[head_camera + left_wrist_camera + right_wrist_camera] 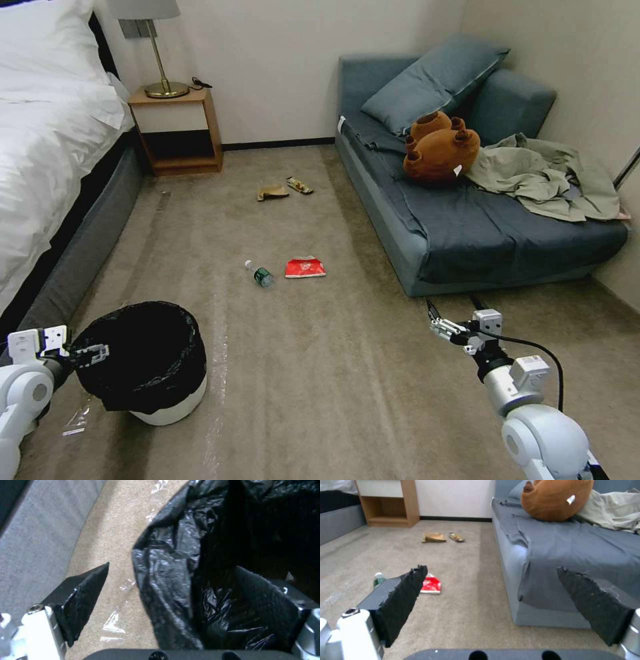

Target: Pick up the trash bin, then pick up the garbage on the floor and place it into the trash bin.

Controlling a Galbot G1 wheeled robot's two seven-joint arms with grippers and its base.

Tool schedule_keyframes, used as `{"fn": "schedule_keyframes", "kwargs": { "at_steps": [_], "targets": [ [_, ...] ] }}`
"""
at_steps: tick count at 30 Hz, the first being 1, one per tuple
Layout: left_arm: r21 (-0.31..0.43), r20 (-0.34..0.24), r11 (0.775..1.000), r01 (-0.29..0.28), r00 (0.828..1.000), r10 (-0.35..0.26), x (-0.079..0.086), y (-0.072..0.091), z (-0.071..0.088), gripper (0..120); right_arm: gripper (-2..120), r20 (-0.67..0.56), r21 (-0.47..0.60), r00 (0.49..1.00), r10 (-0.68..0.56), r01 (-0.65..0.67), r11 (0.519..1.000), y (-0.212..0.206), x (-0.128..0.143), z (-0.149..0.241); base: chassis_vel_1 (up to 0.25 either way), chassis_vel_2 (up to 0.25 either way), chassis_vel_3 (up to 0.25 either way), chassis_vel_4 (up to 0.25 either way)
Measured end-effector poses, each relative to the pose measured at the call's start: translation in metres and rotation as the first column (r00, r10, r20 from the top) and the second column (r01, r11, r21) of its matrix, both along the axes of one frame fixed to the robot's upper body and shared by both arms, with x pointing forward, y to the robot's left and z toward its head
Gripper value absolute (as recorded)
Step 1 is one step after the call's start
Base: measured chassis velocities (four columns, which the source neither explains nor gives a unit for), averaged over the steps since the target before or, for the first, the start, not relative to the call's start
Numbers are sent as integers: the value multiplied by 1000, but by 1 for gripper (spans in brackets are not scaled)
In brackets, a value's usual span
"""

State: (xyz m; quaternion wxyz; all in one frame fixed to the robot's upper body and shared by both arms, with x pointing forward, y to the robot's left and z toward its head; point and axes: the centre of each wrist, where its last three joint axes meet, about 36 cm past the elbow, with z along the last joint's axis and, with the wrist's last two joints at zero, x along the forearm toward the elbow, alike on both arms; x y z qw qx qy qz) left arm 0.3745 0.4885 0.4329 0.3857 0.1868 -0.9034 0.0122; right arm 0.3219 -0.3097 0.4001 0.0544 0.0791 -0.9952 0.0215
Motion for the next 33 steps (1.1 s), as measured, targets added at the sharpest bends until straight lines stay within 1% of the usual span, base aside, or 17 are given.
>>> {"fn": "schedule_keyframes", "kwargs": {
  "at_steps": [3,6,12,13,14,16,17,20,21,23,24,26,27,29,30,32,33],
  "targets": [
    [-7,-6,1000,-16,1000,16,1,-1,-7,97,100,1,-4,1000,18,-18,1000,-2,2,2,0,0,0,0],
    [-12,-8,1000,-22,1000,22,2,-1,-10,96,100,2,-4,1000,23,-23,1000,-2,3,4,0,0,0,0],
    [-21,-17,999,-36,999,35,4,1,-17,86,100,5,4,999,36,-36,999,-3,4,9,0,0,0,0],
    [-22,-20,999,-41,999,41,5,3,-19,81,100,5,10,999,39,-39,999,-3,4,10,0,0,0,0],
    [-22,-20,999,-41,999,41,5,3,-19,81,100,5,10,999,39,-39,999,-3,4,10,0,0,0,0],
    [-27,-21,998,-48,999,47,8,4,-21,71,100,5,14,999,42,-42,999,-2,3,11,0,0,0,0],
    [-27,-21,998,-48,999,47,8,4,-21,71,100,5,14,999,42,-42,999,-2,3,11,0,0,0,0],
    [-38,-23,998,-52,998,51,12,3,-27,54,100,1,20,999,44,-44,999,-1,2,10,0,0,0,0],
    [-38,-23,998,-52,998,51,12,3,-27,54,100,1,20,999,44,-44,999,-1,2,10,0,0,0,0],
    [-39,-26,998,-47,999,46,12,2,-31,45,100,-2,21,999,44,-44,999,-1,2,10,0,0,0,0],
    [-39,-26,998,-47,999,46,12,2,-31,45,100,-2,21,999,44,-44,999,-1,2,10,0,0,0,0],
    [-37,-26,999,-37,999,36,11,2,-33,34,100,-4,22,999,43,-43,999,-1,1,9,0,0,0,0],
    [-37,-26,999,-37,999,36,11,2,-33,34,100,-4,22,999,43,-43,999,-1,1,9,0,0,0,0],
    [-42,-24,999,-27,999,26,11,1,-34,23,100,-4,23,999,42,-42,999,-1,1,9,0,0,0,0],
    [-42,-24,999,-27,999,26,11,1,-34,23,100,-4,23,999,42,-42,999,-1,1,9,0,0,0,0],
    [-52,-19,999,-16,1000,15,9,3,-34,16,100,-6,24,999,42,-41,999,0,0,8,0,0,0,0],
    [-52,-19,999,-16,1000,15,9,3,-34,16,100,-6,24,999,42,-41,999,0,0,8,0,0,0,0]
  ]
}}
